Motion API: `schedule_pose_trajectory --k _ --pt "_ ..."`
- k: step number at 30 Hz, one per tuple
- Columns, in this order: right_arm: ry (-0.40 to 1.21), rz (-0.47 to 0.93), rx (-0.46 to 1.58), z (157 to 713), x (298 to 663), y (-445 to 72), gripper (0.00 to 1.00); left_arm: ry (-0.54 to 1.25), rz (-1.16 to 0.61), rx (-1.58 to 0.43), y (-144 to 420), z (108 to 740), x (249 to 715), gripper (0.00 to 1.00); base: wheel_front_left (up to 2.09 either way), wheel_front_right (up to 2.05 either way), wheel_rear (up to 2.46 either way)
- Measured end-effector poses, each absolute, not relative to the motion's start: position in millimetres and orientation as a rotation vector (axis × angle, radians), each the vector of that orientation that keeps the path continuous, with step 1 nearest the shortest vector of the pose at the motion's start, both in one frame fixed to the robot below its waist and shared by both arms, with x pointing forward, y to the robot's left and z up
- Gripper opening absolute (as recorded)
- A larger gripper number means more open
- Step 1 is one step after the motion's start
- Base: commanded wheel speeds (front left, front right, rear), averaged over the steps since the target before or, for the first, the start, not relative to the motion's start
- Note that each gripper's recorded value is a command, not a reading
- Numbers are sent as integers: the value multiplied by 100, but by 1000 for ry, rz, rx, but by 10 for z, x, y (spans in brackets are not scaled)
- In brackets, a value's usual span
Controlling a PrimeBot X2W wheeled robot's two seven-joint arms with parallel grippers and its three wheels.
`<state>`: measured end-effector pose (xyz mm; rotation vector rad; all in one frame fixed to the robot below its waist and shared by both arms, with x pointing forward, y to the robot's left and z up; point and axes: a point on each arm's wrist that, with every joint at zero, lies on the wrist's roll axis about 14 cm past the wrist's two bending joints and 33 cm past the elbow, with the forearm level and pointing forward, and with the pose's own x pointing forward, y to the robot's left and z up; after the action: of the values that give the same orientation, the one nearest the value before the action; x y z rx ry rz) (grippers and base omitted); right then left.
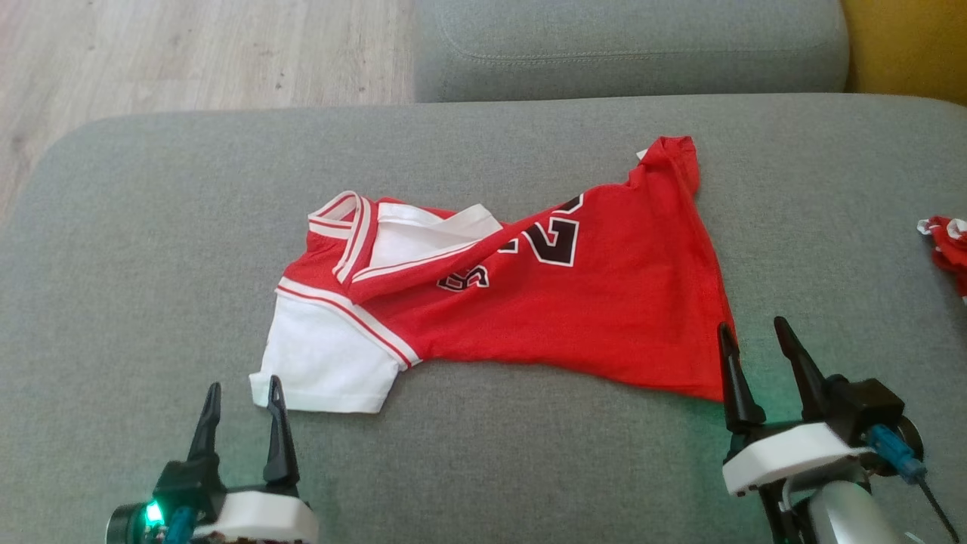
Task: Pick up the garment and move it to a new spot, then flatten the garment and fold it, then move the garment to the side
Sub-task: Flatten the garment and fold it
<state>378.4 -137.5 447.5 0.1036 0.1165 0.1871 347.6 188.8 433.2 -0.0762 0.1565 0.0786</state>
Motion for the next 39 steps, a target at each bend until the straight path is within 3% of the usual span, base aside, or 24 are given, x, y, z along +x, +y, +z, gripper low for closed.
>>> schedule_pose_trajectory --k 24,25,26,27,28,29,30,39 --pt "335 154 85 3753 3821 -1534 100 432 83 -182 1840 3459 3716 100 0 0 0" --pt "342 154 80 3730 3813 -1546 100 434 76 -188 1823 3445 3744 81 0 0 0" --pt "352 153 76 3703 3803 -1561 100 437 75 -199 1812 3429 3771 52 0 0 0" --pt "361 154 71 3679 3790 -1571 100 436 74 -208 1805 3427 3800 36 0 0 0" --pt "370 159 62 3655 3775 -1574 100 442 70 -210 1794 3417 3817 36 0 0 0" --pt "382 165 53 3622 3753 -1571 100 447 63 -208 1785 3409 3828 7 0 0 0" --pt "394 172 51 3592 3732 -1556 100 451 56 -213 1769 3402 3832 0 0 0 0" --pt "429 280 51 3506 3587 -1300 100 448 48 -223 1742 3447 3785 0 0 0 0"
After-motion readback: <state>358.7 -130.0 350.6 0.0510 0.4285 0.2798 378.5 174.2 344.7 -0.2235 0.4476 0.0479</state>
